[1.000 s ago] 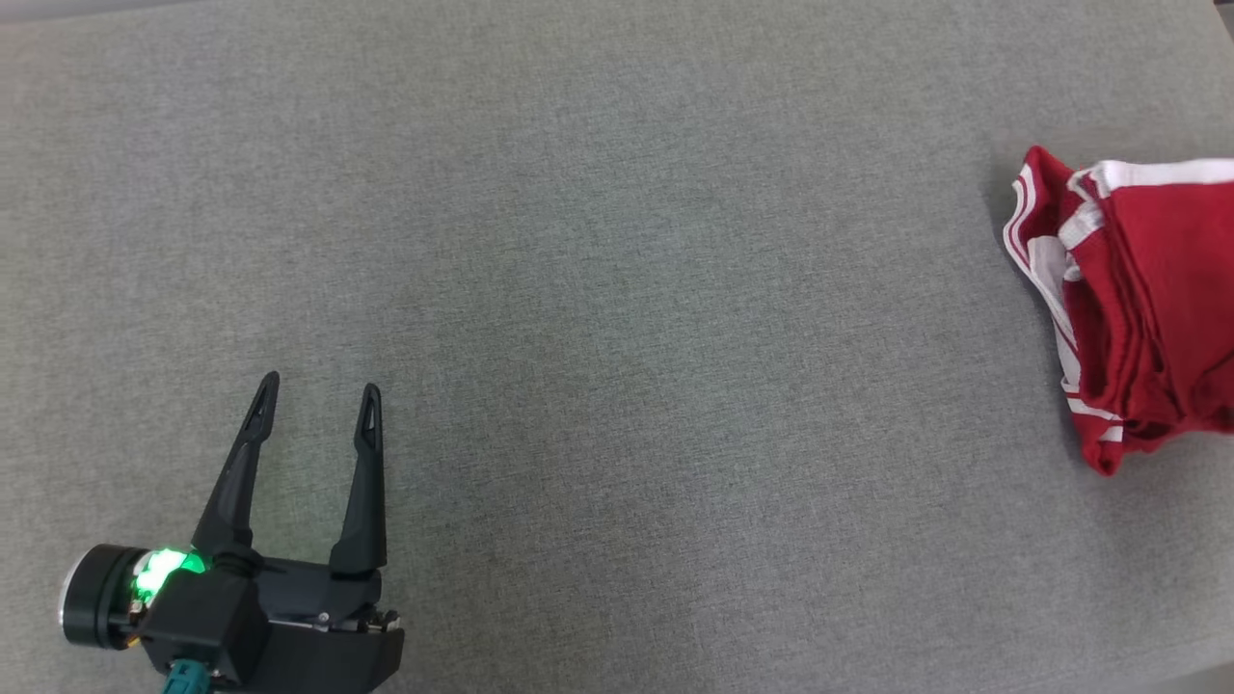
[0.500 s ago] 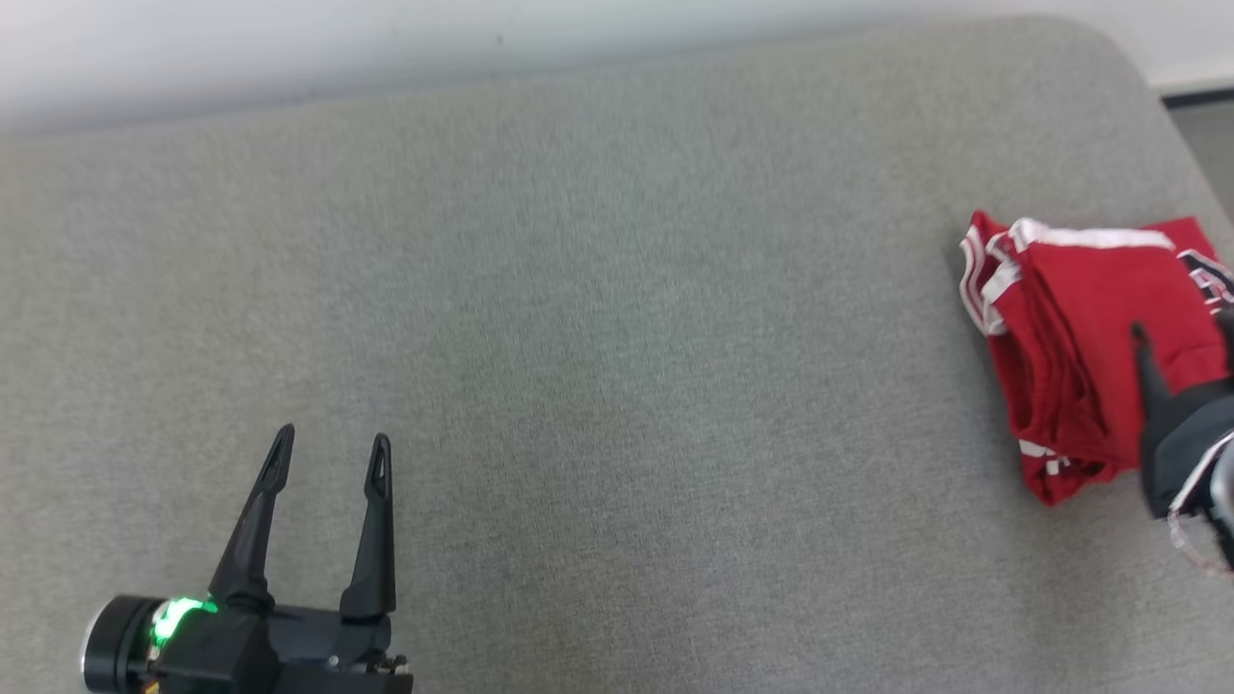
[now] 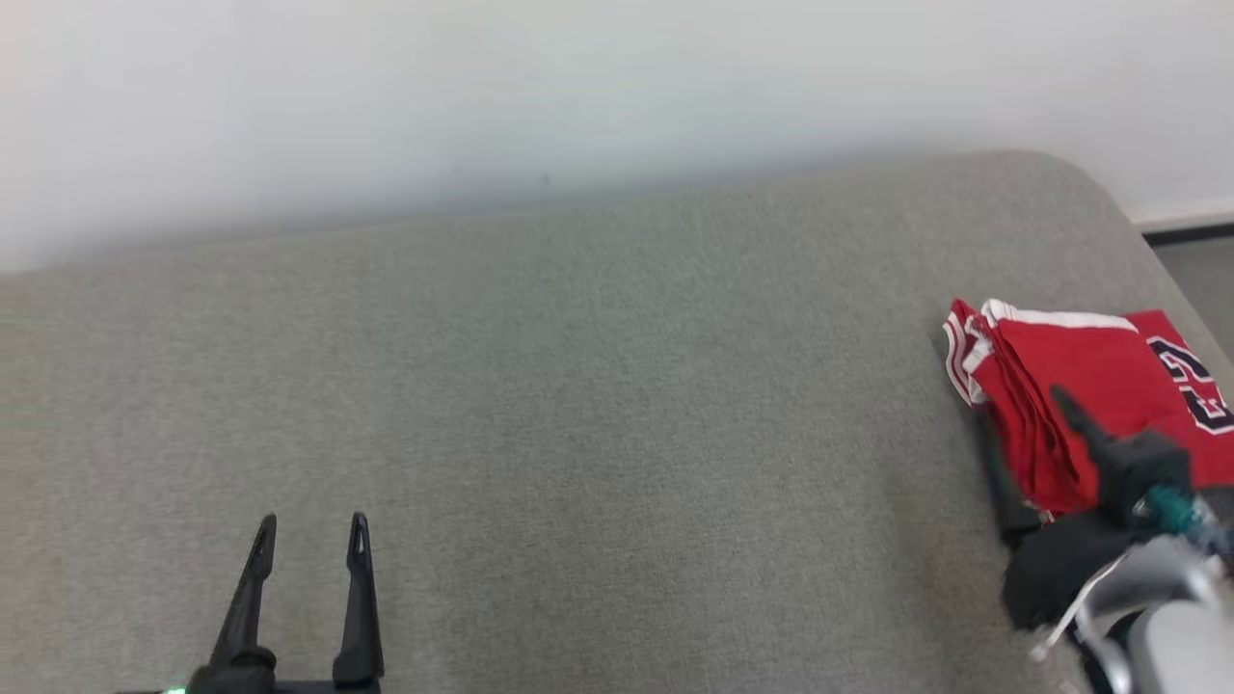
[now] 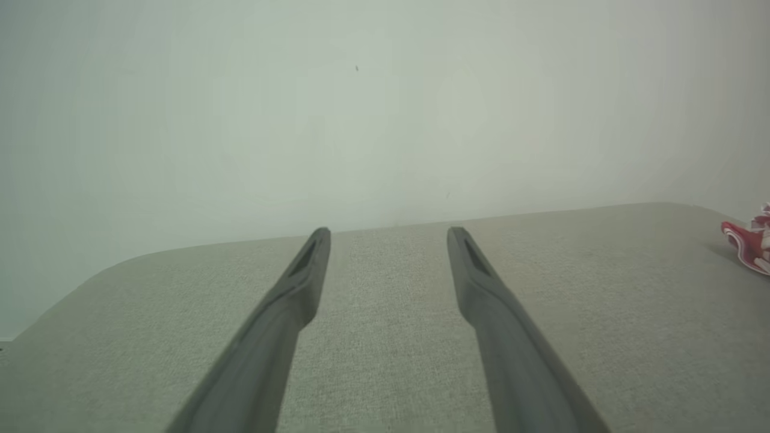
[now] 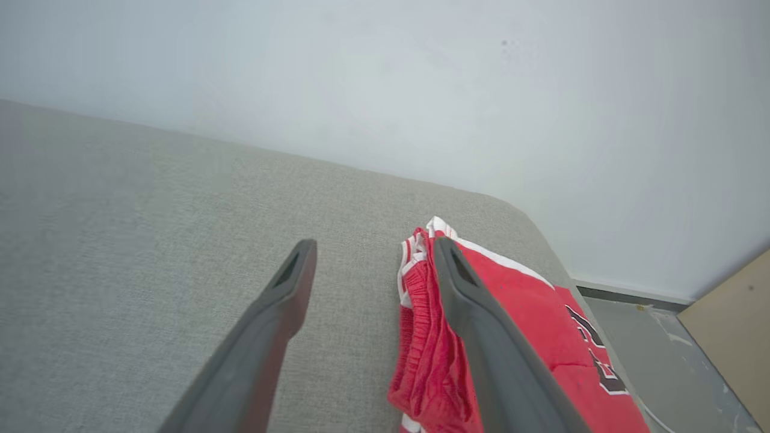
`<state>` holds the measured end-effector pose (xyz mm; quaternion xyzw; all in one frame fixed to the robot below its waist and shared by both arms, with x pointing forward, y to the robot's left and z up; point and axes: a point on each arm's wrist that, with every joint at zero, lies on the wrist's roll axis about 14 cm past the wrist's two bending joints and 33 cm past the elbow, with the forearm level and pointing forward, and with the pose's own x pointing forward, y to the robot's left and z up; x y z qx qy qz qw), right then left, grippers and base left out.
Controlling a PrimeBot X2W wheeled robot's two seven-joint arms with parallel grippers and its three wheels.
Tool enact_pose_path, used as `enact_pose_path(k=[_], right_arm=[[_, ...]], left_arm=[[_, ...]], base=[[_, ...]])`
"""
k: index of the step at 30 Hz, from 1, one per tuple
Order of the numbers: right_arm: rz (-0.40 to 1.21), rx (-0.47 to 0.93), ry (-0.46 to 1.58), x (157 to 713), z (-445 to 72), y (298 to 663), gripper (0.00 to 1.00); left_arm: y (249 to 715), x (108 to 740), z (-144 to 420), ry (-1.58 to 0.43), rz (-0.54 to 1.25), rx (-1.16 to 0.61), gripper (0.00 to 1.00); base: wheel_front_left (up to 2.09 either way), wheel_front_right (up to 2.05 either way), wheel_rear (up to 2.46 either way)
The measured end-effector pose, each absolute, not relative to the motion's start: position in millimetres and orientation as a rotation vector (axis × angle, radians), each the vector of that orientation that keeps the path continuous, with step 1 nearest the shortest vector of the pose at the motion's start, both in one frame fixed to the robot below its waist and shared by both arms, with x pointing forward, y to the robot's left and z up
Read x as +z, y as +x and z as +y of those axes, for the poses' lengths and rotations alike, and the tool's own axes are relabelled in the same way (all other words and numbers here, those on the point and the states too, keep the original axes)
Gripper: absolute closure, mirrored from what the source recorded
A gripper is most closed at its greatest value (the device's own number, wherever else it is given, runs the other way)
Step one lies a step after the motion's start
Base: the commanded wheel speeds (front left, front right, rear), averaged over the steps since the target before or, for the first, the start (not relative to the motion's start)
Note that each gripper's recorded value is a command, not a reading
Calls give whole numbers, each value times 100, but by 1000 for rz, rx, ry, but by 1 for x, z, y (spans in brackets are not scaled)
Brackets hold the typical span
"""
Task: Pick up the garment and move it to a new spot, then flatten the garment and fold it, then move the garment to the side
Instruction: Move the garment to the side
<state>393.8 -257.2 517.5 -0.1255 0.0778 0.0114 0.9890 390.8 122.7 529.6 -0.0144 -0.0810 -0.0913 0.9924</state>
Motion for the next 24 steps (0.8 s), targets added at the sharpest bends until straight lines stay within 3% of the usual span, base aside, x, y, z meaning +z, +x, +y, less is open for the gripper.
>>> enact_pose_path(k=[11, 24], right_arm=[[87, 121, -22, 491, -183, 373, 0], [-5, 100, 67, 492, -170, 364, 0]], left_arm=[[361, 521, 177, -20, -129, -17, 0], [338, 501, 203, -12, -68, 38, 0]], base=[[0, 0, 0], [0, 0, 0]])
